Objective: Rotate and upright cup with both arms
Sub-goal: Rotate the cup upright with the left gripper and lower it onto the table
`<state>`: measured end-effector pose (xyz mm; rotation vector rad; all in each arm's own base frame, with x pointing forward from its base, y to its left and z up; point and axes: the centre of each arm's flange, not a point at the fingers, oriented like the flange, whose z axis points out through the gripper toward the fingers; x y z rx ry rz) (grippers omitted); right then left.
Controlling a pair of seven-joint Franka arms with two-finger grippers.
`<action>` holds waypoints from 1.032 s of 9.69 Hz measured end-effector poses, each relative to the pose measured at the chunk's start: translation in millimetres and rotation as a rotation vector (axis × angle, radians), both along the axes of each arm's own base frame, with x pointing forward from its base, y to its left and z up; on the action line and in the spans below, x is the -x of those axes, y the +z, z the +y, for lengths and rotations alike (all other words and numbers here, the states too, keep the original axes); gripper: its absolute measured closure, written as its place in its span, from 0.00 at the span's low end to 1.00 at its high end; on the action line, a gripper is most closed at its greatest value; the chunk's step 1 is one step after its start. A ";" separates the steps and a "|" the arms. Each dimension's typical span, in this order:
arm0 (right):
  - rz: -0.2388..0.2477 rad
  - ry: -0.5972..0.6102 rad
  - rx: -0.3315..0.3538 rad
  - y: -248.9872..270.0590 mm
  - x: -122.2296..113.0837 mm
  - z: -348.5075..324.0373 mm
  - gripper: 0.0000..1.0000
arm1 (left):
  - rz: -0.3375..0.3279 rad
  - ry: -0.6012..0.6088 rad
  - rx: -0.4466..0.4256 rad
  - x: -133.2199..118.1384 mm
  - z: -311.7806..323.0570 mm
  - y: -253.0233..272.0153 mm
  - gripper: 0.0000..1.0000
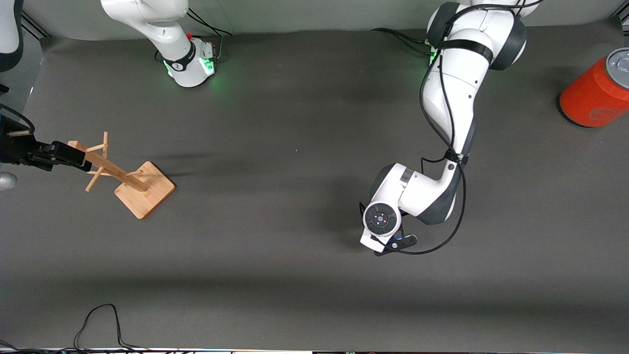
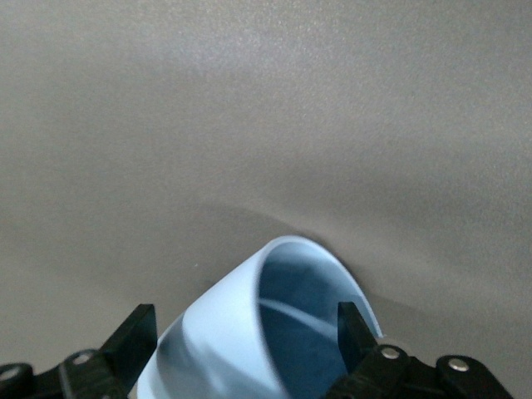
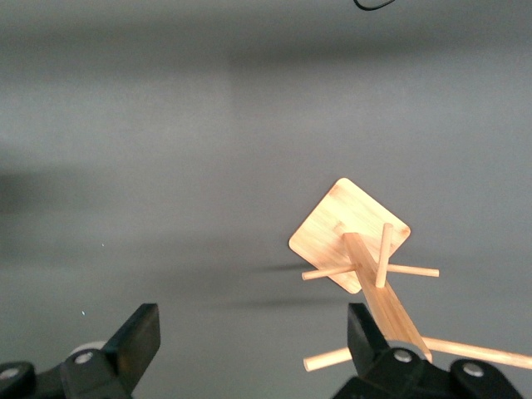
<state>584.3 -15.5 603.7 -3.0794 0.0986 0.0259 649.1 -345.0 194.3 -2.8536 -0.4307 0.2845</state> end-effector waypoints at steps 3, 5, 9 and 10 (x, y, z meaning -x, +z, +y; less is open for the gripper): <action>0.010 0.069 -0.001 4.0 14.4 -25.8 0.00 | 0.017 -0.024 -0.002 -1.6 0.5 16.1 0.36; -0.027 0.086 0.008 7.9 16.5 -67.4 0.00 | 0.030 -0.024 -0.010 -0.7 0.9 18.9 0.69; -0.020 0.085 0.073 -13.8 3.8 -14.4 0.00 | 0.023 -0.039 0.000 -3.8 -1.0 58.7 0.90; -0.012 0.097 0.080 -18.1 3.5 6.1 0.00 | 0.000 -0.036 0.012 -5.1 -2.9 79.6 0.90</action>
